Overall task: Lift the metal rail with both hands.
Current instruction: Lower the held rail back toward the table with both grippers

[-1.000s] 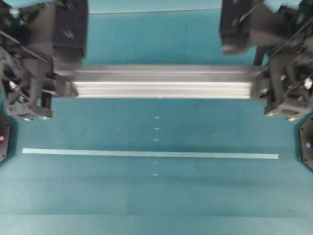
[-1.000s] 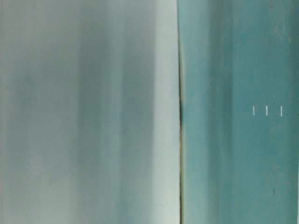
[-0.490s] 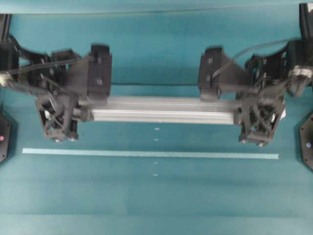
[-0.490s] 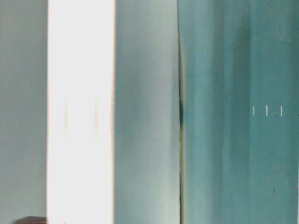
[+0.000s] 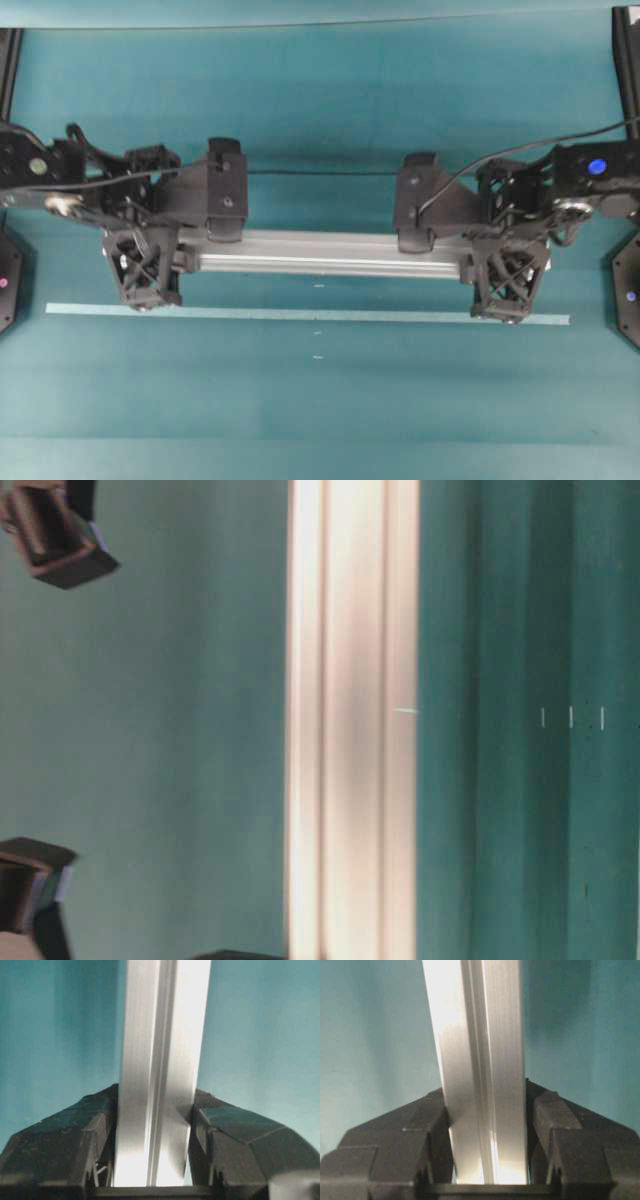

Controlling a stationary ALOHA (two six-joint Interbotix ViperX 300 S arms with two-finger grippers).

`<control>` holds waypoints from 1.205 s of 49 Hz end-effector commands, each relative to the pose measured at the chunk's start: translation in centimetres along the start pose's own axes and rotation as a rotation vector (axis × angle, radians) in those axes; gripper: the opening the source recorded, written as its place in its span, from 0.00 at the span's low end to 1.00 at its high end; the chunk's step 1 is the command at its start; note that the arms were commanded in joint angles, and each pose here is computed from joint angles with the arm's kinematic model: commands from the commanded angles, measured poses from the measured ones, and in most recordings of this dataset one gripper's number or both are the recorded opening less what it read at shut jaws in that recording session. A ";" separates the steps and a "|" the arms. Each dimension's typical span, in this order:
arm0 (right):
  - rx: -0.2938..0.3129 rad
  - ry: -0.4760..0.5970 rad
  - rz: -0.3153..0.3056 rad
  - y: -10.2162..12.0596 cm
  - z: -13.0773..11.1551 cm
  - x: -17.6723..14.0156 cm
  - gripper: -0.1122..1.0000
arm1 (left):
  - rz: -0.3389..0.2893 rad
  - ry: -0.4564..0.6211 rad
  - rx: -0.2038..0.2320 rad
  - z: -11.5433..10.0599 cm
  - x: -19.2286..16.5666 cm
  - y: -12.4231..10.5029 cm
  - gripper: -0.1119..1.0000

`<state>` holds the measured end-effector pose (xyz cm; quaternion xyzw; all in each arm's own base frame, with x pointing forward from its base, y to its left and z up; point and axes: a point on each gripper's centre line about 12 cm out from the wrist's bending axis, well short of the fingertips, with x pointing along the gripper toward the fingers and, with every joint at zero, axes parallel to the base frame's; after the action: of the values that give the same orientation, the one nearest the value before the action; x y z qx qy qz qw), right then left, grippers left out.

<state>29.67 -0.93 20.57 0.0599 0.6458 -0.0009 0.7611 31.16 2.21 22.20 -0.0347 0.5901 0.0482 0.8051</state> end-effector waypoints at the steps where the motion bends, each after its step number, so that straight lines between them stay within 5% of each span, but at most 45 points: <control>1: -0.012 -0.003 0.003 0.2 0.2 0.5 0.45 | 0.003 -0.019 -0.024 -0.1 0.3 0.1 0.41; 16: -0.021 -0.006 -0.002 0.3 0.2 3.7 0.45 | -0.005 -0.054 -0.068 -1.7 3.2 -0.1 0.41; 59: -0.042 -0.008 -0.001 1.4 -1.2 8.5 0.45 | -0.018 -0.028 -0.043 -2.3 7.5 -1.3 0.41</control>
<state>29.97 0.87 12.34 0.0442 0.6441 0.0084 0.7636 31.21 0.71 14.13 -0.0441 0.5836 0.0444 0.8096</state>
